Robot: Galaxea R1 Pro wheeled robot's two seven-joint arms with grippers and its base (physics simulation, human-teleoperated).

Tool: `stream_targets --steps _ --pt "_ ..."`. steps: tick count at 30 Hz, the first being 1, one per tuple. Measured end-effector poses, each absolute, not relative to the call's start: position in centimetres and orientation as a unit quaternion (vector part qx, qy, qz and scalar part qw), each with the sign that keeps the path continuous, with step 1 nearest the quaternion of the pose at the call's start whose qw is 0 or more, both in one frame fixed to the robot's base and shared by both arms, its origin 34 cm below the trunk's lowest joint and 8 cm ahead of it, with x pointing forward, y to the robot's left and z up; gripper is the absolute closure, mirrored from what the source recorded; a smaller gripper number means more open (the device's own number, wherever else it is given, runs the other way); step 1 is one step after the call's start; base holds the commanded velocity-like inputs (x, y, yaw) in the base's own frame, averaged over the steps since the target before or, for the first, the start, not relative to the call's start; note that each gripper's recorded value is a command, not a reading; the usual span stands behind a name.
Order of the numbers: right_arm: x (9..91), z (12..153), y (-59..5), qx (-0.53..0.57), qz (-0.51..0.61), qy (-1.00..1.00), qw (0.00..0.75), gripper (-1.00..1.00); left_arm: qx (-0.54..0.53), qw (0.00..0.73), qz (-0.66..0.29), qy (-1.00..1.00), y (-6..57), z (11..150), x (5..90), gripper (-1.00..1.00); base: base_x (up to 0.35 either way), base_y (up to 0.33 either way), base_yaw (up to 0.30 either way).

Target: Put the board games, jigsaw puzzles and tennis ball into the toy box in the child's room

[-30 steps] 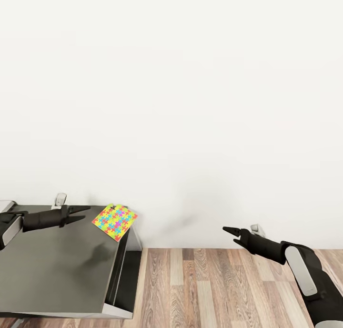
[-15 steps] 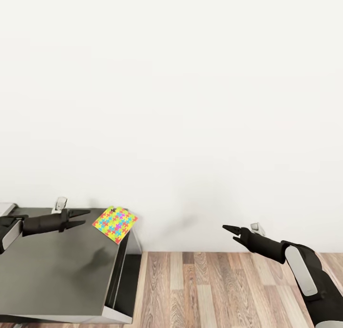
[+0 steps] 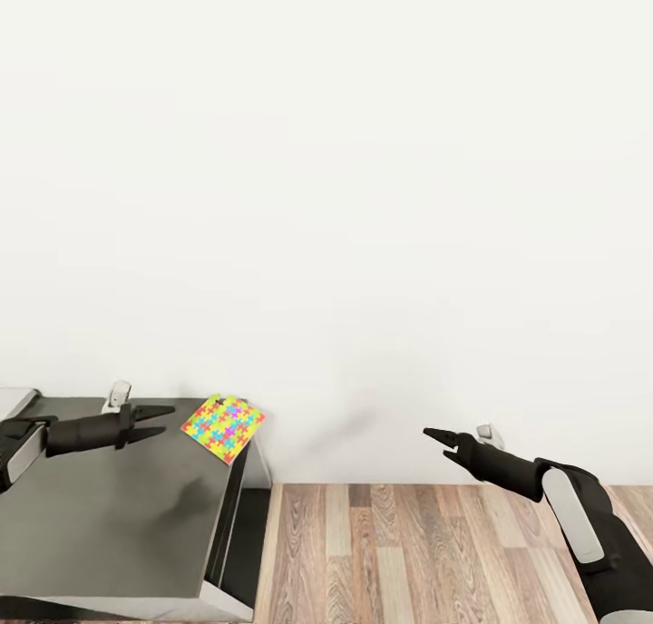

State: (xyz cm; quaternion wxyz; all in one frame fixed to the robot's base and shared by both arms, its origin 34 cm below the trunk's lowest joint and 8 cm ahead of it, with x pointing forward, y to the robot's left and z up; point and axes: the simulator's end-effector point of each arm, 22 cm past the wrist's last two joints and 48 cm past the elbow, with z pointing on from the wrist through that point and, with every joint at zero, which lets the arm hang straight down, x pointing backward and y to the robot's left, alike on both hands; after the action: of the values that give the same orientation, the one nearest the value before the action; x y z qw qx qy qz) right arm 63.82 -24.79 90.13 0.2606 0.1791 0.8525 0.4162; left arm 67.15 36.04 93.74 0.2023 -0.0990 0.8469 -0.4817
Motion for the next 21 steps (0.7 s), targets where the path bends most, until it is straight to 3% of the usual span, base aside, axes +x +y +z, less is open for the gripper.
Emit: stream_targets --steps 21 --pt "64.1 91.8 -24.8 0.171 0.416 0.849 0.277 -1.00 -0.088 0.219 -0.482 0.844 36.1 95.7 67.3 -1.00 -0.017 0.069 0.000"
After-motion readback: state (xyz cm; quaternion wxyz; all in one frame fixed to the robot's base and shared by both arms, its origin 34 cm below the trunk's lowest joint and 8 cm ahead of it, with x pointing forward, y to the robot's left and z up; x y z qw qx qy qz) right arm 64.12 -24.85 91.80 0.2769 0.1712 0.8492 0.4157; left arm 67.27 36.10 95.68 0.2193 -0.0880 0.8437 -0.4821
